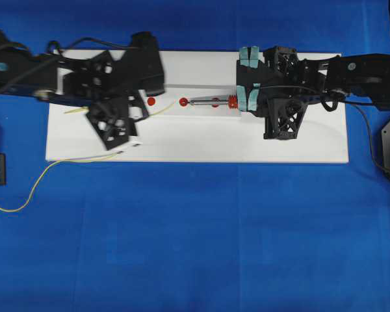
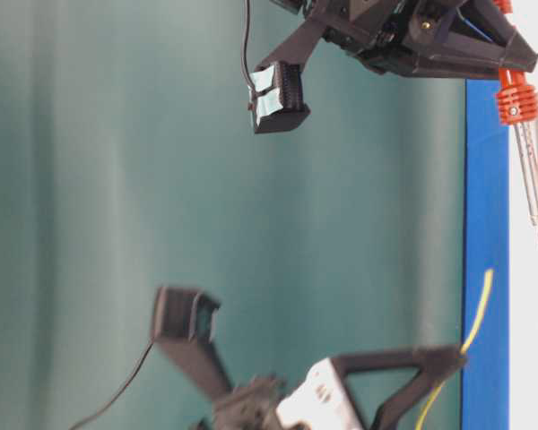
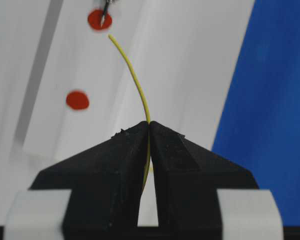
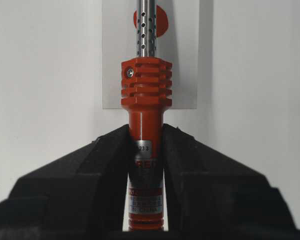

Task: Touch the tip of the soldering iron to the tip of the solder at the mark.
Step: 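Pull both grippers back from the strip, holding solder and iron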

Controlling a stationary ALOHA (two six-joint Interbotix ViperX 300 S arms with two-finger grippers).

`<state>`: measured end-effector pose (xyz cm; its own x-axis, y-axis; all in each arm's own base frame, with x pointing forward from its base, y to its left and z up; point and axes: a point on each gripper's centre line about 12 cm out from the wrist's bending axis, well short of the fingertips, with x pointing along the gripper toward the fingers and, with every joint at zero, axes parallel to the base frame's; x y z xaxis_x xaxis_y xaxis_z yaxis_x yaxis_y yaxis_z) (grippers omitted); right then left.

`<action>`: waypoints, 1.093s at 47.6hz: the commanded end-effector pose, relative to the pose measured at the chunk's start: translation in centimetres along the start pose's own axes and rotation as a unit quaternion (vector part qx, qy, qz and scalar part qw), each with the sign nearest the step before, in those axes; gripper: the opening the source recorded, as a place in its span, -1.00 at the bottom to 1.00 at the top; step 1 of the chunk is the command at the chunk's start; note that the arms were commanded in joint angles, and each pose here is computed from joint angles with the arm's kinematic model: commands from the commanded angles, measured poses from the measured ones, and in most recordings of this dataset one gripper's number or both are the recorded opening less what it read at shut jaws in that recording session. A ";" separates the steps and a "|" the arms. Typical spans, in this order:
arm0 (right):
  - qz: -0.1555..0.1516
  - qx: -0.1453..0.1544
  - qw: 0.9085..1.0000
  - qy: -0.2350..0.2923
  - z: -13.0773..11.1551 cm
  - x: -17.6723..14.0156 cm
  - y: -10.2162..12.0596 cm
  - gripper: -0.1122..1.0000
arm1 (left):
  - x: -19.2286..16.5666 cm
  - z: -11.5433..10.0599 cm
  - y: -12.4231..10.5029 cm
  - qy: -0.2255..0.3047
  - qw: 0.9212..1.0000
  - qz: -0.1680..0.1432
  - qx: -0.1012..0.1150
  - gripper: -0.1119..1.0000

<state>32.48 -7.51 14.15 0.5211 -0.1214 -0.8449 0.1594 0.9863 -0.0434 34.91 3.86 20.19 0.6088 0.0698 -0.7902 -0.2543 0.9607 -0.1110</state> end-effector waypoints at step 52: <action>-0.034 0.028 0.991 -0.123 -3.2 -11.6 -1.4 -0.69 | -5.5 -2.5 1.5 -0.067 0.997 -0.003 -0.031 -0.77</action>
<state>23.89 -7.12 21.34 0.6708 -0.2061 -0.7124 0.2334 0.9705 -0.0610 28.93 4.15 21.98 0.6823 0.0999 -0.7242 -0.2998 0.9417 -0.1525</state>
